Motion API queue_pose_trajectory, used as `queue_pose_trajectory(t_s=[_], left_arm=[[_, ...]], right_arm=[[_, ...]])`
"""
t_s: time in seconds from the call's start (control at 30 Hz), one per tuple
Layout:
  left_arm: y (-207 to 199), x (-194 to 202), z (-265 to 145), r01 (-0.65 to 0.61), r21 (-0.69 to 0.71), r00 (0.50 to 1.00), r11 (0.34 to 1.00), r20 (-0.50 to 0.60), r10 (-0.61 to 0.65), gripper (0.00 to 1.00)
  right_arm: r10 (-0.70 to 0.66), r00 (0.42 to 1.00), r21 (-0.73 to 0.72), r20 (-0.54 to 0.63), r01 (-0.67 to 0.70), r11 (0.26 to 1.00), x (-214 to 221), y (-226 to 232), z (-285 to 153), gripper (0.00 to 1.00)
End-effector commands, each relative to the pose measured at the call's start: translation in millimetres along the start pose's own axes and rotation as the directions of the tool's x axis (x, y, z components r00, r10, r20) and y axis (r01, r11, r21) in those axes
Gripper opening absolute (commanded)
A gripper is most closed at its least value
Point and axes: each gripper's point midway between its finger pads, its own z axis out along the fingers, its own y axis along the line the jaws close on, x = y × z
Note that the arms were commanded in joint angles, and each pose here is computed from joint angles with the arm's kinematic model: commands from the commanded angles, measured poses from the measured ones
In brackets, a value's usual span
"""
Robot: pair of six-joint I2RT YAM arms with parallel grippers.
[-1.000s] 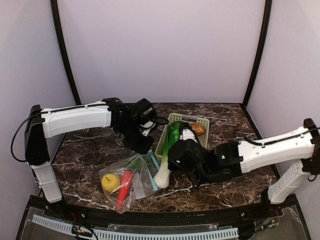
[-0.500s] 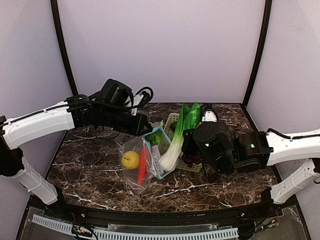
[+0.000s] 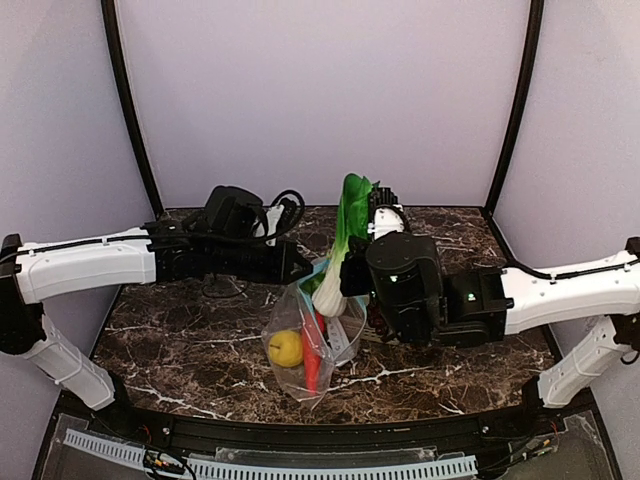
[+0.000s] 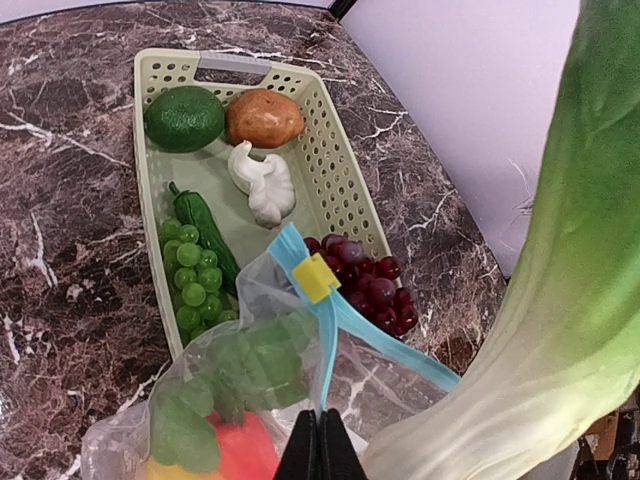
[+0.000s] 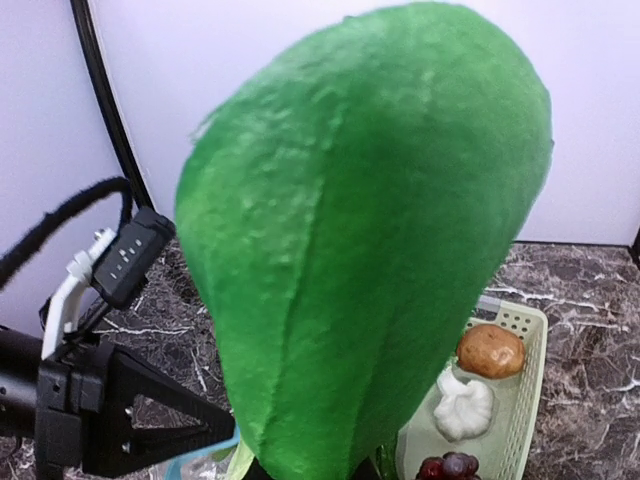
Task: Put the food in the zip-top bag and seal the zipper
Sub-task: Pick up the zipper food storage bag at the center of the board.
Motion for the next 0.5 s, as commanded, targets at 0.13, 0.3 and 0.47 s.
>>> queue_pose_trajectory(t_s=[0.13,0.3,0.47], left_arm=[[-6,2,-11,0.055,0.07,0.997,0.996,0.051,-0.059,0.01],[-4,2,-14,0.068,0.08,0.994,0.994,0.077,-0.075,0.01],[-4,0,-15,0.075,0.081,0.992,0.994,0.093,-0.083,0.01]], right_arm=[[-0.207,0.968,-0.042,0.143,0.215,0.976,-4,29,9,0.0],[-0.185,0.982,-0.078,0.047,0.188,0.979,26,24,9,0.0],[-0.139,0.988,-0.121,-0.069,0.13,0.984,59,20,2,0.0]])
